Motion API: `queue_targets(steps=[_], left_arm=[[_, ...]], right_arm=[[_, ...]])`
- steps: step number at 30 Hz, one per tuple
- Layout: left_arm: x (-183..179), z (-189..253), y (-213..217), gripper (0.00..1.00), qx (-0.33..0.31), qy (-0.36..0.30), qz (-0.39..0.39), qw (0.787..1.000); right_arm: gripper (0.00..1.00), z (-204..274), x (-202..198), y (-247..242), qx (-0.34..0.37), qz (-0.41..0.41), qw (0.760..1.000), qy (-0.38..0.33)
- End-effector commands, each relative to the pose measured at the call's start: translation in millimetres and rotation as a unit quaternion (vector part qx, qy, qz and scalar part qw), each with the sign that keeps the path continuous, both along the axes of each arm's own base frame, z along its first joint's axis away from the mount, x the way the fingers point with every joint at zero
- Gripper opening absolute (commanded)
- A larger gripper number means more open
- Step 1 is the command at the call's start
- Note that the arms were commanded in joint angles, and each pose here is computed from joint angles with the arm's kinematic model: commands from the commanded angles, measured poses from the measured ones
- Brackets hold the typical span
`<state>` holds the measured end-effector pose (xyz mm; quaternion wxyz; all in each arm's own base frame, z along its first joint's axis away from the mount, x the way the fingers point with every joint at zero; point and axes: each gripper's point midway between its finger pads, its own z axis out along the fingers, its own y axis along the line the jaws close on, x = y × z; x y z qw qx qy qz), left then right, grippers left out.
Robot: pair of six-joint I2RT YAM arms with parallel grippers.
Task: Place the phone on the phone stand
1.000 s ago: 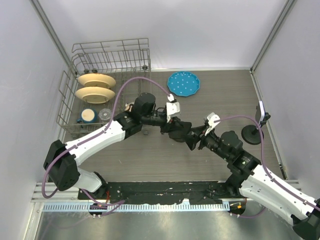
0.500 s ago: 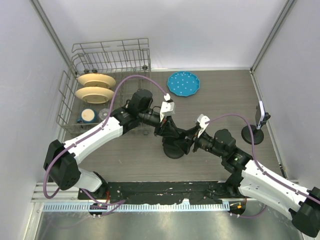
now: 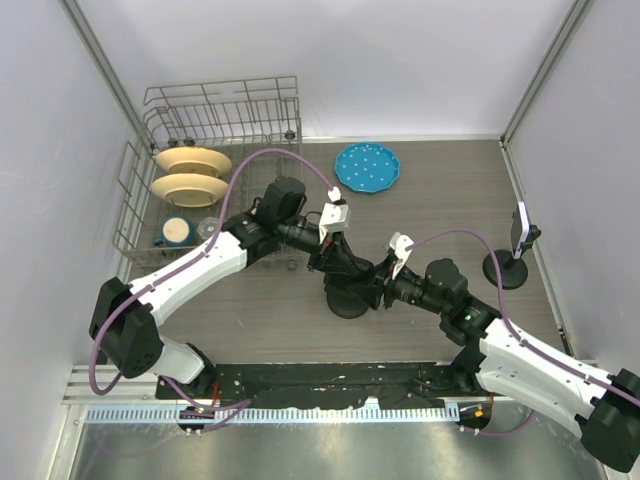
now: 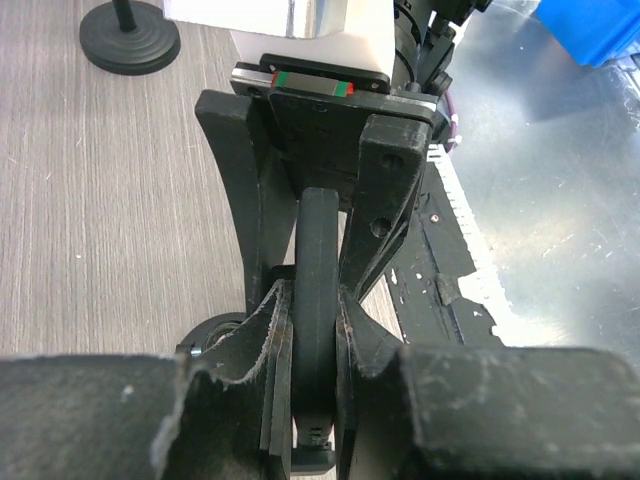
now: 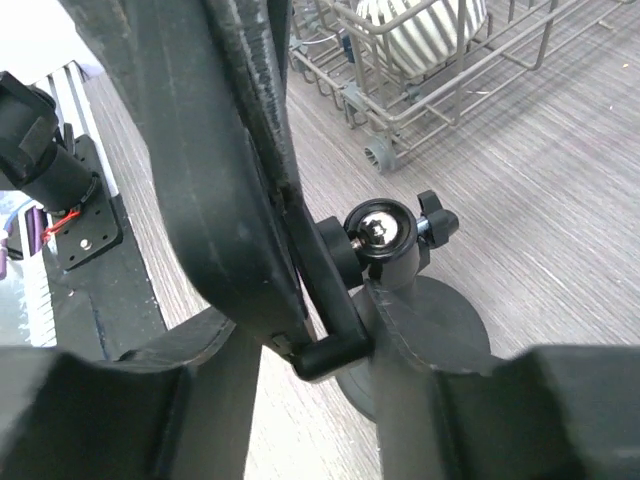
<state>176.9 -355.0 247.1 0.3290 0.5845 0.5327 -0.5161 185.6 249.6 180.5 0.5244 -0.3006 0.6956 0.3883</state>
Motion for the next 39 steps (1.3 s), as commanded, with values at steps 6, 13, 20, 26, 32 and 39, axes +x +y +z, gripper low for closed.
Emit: queue_targets(steps=[6, 13, 20, 26, 32, 39], left_arm=[[10, 30, -9, 0.0, -0.051, -0.051, -0.001, 0.997], [19, 22, -13, 0.0, -0.049, -0.055, 0.02, 0.997], [23, 16, -19, 0.0, -0.043, -0.034, 0.027, 0.998], [27, 19, -22, 0.0, -0.056, -0.025, 0.039, 0.997], [25, 20, -25, 0.0, -0.092, -0.03, 0.035, 0.995], [16, 4, -33, 0.0, -0.117, -0.004, 0.024, 0.993]], right_arm=[[0.01, 22, 10, 10, 0.038, -0.003, 0.999, -0.002], [0.01, 28, 49, -34, 0.121, -0.208, 0.969, 0.053], [0.27, 37, 51, -25, 0.068, -0.184, 0.98, 0.041], [0.61, 55, 45, -38, 0.021, -0.177, 0.984, -0.008], [0.63, 64, 37, -29, 0.013, -0.139, 0.99, -0.015], [0.51, 77, 37, -21, 0.028, -0.124, 0.992, -0.011]])
